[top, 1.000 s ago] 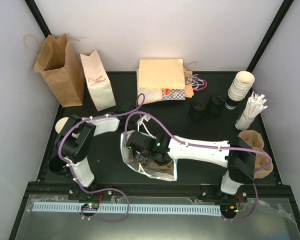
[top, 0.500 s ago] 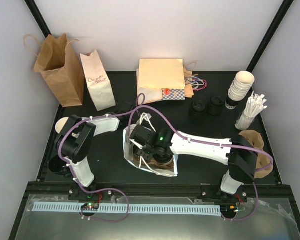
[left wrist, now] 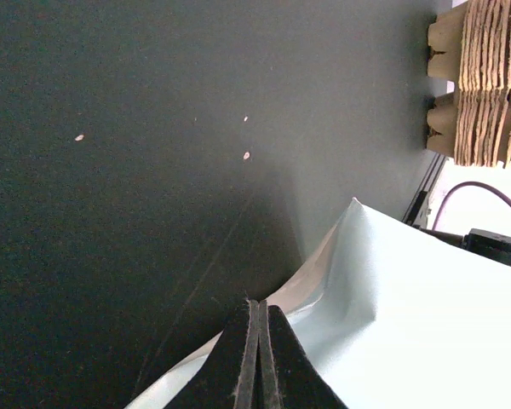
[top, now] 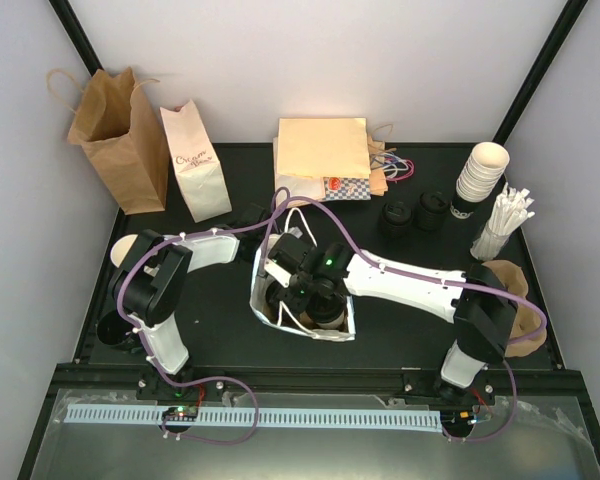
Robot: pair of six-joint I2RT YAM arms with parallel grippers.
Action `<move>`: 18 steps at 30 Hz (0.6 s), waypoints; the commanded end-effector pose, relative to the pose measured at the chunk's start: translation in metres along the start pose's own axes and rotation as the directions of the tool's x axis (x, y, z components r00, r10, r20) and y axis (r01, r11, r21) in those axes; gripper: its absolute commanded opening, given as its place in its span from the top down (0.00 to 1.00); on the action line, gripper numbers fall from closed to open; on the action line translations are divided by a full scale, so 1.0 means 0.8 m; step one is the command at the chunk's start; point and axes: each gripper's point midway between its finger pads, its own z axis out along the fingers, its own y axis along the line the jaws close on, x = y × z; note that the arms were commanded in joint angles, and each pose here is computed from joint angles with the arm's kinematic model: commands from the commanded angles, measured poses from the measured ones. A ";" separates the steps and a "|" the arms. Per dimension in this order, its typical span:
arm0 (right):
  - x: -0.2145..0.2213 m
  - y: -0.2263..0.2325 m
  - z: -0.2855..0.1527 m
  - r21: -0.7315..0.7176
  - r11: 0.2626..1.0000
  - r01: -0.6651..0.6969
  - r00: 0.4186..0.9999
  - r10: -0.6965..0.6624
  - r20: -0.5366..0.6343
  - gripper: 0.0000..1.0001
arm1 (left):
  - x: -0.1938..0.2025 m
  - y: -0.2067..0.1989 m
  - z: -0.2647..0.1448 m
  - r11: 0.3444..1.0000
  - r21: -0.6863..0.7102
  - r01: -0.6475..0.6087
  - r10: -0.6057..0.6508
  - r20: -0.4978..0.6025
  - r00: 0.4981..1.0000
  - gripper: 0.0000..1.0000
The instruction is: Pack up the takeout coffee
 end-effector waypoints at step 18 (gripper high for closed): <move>0.110 -0.003 0.035 0.233 0.963 0.134 0.944 -0.053 -0.325 0.59 | 0.019 -0.019 -0.003 0.998 0.050 0.027 -0.024 -0.054 0.998 0.98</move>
